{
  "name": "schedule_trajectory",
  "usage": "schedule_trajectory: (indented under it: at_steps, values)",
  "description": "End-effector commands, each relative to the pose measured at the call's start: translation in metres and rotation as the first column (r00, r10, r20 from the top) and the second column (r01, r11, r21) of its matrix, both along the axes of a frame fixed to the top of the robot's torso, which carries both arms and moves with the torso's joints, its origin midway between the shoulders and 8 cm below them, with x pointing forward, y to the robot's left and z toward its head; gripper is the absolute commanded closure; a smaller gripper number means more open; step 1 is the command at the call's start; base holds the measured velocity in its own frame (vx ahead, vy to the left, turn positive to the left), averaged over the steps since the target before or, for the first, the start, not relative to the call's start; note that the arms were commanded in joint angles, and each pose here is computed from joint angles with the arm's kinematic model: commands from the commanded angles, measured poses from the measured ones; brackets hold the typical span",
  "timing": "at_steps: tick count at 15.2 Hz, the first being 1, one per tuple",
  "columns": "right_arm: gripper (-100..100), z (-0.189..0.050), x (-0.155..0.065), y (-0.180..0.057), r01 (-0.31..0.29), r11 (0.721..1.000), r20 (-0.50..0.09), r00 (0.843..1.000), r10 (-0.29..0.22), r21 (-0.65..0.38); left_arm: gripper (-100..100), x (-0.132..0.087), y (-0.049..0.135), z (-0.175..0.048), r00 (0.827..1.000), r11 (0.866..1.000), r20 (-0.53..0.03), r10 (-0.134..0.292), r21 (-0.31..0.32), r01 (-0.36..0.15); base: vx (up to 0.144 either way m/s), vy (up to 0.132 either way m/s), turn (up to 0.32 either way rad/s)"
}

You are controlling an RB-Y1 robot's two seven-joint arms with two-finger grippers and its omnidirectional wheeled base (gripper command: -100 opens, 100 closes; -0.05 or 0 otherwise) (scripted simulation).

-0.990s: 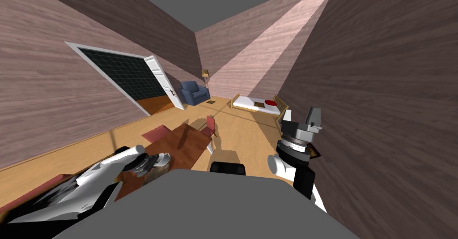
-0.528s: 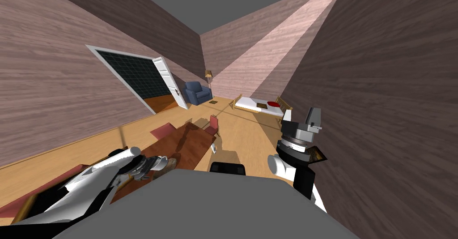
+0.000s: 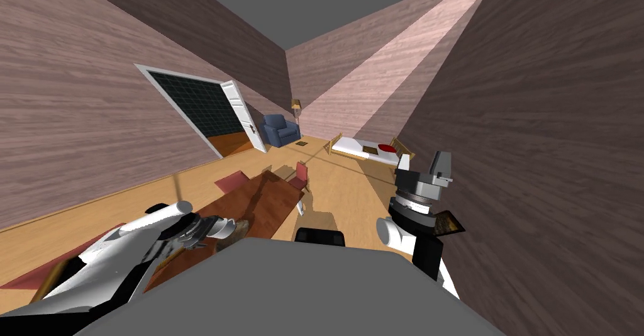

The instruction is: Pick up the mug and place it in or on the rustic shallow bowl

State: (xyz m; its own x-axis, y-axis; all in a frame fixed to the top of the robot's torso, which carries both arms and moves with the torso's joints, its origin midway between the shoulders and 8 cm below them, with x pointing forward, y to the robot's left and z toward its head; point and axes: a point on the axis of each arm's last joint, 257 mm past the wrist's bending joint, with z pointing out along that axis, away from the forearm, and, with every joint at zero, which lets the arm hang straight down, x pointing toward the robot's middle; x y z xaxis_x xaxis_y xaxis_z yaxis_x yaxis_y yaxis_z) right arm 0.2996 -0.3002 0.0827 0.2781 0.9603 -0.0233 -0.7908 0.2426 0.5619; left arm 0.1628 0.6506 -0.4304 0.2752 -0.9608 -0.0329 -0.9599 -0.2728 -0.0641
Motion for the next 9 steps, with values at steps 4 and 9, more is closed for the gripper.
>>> schedule_trajectory:
  at_steps: [4, 9]
  values:
    - [0, 0.0, 0.0, 0.0, 0.0, 1.0, 0.0, 1.0, 0.0, 0.0, -100, 0.003, 0.006, 0.018, 1.0, 1.0, 0.0, -0.011, 0.0, 0.011, 0.012, -0.035, 0.051]
    - [0, 0.0, 0.0, 0.0, 0.0, 1.0, 0.0, 1.0, 0.0, 0.0, -100, 0.003, 0.006, 0.019, 1.0, 1.0, -0.002, -0.012, -0.003, 0.012, 0.0, -0.002, 0.0]
